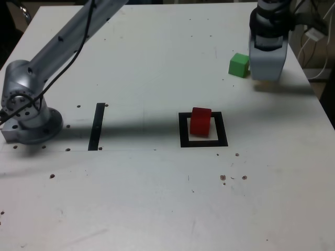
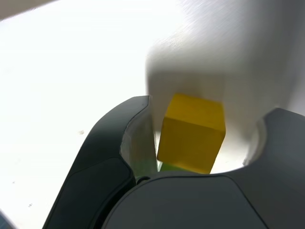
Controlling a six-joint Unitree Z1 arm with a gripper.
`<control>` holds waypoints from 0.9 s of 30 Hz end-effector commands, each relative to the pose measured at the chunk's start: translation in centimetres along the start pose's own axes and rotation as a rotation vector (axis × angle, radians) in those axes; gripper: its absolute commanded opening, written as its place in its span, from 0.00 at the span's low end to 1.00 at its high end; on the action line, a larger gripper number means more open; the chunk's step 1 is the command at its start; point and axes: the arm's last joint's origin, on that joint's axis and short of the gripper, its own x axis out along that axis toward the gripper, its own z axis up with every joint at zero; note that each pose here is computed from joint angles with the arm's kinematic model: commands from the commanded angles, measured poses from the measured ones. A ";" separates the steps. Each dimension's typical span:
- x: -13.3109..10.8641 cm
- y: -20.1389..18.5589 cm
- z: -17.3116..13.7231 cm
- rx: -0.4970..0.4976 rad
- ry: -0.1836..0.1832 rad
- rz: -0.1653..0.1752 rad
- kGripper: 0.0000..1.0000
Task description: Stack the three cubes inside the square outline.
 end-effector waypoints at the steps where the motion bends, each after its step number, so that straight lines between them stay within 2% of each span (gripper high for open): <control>1: 0.2 -0.1 -0.3 -0.012 -0.009 0.005 0.62; 4: 0.4 -0.2 -0.5 -0.018 -0.020 0.005 0.60; 13: 0.9 -0.3 -0.7 -0.072 -0.068 0.017 0.40; 27: 0.3 -0.6 -0.6 -0.105 -0.071 0.010 0.38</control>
